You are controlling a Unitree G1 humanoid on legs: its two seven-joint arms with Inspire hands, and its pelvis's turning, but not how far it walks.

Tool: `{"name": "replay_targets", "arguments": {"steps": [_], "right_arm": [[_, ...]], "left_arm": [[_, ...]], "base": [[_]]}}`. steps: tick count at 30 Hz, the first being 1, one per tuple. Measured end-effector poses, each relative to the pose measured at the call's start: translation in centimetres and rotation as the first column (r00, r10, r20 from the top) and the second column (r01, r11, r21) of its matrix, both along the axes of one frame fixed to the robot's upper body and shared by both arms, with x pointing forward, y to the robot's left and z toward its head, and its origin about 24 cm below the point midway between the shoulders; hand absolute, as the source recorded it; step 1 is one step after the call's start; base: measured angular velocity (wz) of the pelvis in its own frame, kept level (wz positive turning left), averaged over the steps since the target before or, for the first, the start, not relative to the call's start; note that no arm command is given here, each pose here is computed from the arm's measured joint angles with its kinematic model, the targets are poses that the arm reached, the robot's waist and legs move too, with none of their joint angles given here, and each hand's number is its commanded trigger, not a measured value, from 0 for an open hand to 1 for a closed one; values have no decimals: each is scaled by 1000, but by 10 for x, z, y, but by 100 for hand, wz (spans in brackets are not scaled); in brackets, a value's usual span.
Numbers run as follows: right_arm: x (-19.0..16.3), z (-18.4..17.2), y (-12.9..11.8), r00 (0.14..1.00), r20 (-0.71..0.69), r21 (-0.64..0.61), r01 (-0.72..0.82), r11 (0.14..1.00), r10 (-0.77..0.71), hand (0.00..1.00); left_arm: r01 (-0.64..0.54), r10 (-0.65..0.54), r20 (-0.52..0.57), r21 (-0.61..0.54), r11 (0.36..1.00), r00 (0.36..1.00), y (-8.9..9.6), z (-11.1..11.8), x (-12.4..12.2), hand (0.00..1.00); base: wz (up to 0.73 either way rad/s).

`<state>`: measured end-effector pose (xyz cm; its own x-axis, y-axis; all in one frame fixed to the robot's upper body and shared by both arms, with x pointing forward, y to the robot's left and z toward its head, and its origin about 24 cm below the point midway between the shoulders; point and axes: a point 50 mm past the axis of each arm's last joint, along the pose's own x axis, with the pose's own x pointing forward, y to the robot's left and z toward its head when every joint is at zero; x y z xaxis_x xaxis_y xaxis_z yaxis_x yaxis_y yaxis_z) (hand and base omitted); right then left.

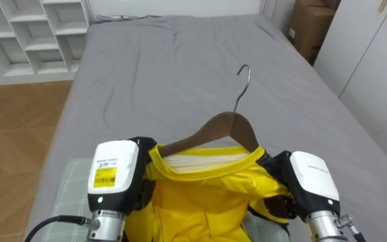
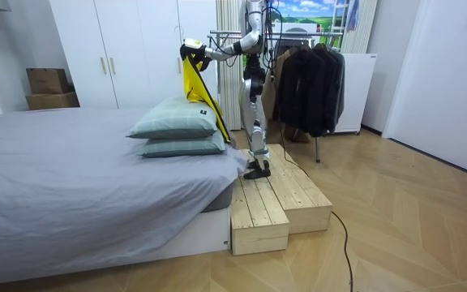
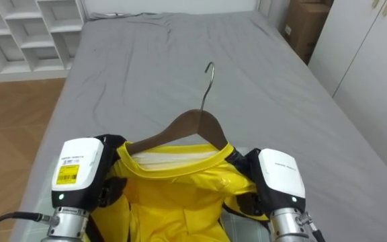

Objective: Hang clothes

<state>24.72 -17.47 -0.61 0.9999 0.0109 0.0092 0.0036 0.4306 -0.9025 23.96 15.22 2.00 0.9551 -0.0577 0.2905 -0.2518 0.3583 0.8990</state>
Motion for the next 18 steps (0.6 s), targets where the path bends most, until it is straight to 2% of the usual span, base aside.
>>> {"name": "replay_targets", "arguments": {"steps": [3,8,18], "right_arm": [[0,0,1,1000,-3,2,-3,1000,3,100],[-1,-3,4,1000,-21,3,-18,1000,18,100],[-4,-13,6,995,-92,-22,-32,999,30,100]], "left_arm": [[-1,1,-1,-7,1000,1000,0,0,0,0],[2,-4,-17,-88,996,1000,-11,-2,-1,0],[19,-23,-37,-109,994,999,-17,-3,-1,0]], "base": [[0],[0],[0]]}}
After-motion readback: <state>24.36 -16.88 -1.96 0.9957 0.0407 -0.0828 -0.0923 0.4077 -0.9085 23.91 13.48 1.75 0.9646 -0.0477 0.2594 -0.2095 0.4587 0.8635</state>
